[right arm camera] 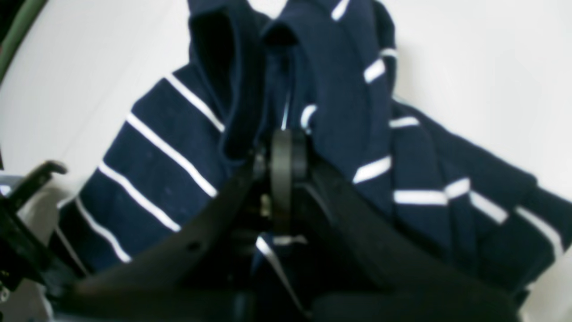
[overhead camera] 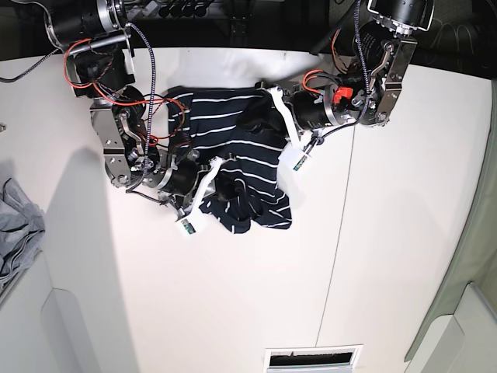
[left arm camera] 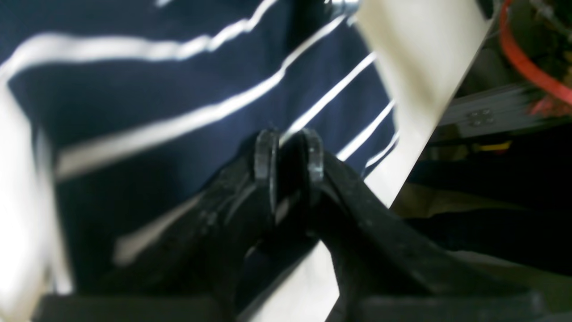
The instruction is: Layout the t-shirt on the table in an organized manner, then fold the t-shirt properly
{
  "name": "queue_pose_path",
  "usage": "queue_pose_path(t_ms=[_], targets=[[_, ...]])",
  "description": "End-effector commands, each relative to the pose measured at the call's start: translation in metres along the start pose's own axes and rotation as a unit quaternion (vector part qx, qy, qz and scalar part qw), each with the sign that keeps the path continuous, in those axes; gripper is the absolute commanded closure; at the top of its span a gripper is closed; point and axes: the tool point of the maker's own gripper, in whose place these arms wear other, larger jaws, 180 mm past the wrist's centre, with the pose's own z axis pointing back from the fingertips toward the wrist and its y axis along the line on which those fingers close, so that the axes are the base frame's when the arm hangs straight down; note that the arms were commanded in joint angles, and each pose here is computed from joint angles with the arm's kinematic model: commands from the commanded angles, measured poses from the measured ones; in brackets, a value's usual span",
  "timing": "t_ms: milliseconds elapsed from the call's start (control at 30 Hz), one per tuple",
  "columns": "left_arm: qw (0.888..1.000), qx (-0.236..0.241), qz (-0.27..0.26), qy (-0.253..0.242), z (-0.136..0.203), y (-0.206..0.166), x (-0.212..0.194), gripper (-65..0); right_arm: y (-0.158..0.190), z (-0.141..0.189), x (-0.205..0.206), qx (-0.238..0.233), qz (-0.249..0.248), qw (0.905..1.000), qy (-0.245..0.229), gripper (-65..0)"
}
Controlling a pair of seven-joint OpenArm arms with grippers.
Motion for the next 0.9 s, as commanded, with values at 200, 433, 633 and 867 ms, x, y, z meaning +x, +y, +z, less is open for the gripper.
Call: queue_pose_path(t_ms=[200,433,633,867], targets=[[1.0,0.003,-0.014,-0.01,0.002,0.0,0.004,-9.1,-0.054,0.027,0.012,-0.067,-0.065,0.995,-0.036,0.0],[1.0,0.004,-0.013,-0.007,0.002,0.0,0.001,-9.1,-0.066,0.039,0.027,-0.066,-0.121,0.9865,-0.089,0.0],[0.999,-0.023,0.006,-0.048,0.003,-0.012,0.022,-9.1,-0.059,0.037,0.028,-0.047,-0.138,0.9853,-0.09,0.0],[0.999,-0.01,-0.013,-0.04,0.003,-0.006,0.025,-9.1,-0.023,0.016,0.02,-0.012,-0.155,0.9845,-0.082,0.0]])
